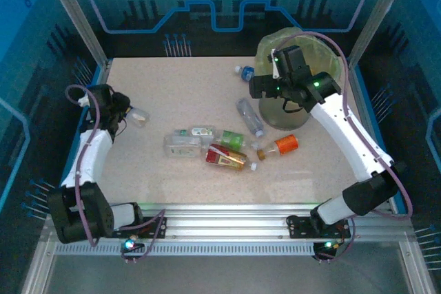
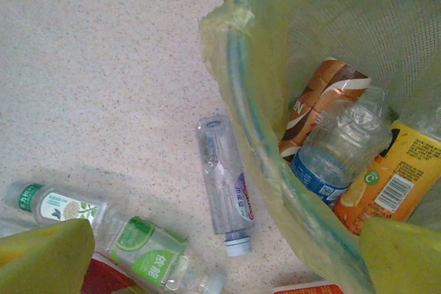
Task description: Put the plastic bottles in the bin
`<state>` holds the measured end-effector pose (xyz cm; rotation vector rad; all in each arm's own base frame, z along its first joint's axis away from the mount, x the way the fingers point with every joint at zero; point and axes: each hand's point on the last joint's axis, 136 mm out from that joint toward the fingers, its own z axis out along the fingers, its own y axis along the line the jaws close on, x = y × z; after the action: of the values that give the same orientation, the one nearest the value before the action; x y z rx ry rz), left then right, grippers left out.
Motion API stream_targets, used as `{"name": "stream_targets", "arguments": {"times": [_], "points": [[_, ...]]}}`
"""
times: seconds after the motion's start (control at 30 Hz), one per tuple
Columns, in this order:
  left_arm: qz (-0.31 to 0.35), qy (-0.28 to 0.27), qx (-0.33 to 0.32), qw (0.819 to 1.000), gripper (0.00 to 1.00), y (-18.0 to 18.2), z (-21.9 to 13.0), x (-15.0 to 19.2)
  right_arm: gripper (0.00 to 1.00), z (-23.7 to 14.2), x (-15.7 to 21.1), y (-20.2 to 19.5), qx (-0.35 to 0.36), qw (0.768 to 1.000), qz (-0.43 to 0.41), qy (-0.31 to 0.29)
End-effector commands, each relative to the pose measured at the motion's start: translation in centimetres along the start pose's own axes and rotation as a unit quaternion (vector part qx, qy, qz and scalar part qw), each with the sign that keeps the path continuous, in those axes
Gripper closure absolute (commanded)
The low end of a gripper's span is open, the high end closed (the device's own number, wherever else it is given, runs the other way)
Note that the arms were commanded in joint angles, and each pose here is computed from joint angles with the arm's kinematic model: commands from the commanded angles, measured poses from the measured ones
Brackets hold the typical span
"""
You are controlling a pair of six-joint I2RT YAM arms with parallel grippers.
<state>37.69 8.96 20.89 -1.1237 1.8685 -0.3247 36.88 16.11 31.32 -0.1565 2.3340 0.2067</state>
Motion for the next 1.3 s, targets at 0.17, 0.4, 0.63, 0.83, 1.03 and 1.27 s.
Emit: {"name": "stream_targets", "arguments": {"times": [0.17, 0.4, 0.63, 0.83, 1.03, 1.27], "points": [[0.154, -0.054, 0.189, 0.968, 0.66, -11.6, -6.4, 0.2, 0.00, -3.3, -0.8, 1.8, -0.056, 0.997, 0.007, -0.044], [0.269, -0.044, 0.342, 0.899, 0.67, -19.7, -11.1, 5.8, 0.00, -6.4, -1.4, 2.5, -0.099, 0.991, 0.017, -0.086], [0.356, -0.023, 0.455, 0.816, 0.67, -25.5, -15.4, 12.5, 0.00, -10.2, -1.5, 2.8, -0.137, 0.982, 0.020, -0.129], [0.409, 0.016, 0.526, 0.746, 0.67, -28.2, -18.4, 18.7, 0.00, -12.9, -1.9, 3.3, -0.174, 0.970, 0.017, -0.170], [0.453, 0.056, 0.577, 0.677, 0.67, -28.8, -21.3, 23.6, 0.00, -14.9, -2.5, 4.5, -0.214, 0.958, 0.003, -0.190], [0.461, 0.105, 0.617, 0.629, 0.67, -28.3, -22.7, 26.6, 0.00, -16.4, -3.5, 6.2, -0.263, 0.942, -0.019, -0.208]]}}
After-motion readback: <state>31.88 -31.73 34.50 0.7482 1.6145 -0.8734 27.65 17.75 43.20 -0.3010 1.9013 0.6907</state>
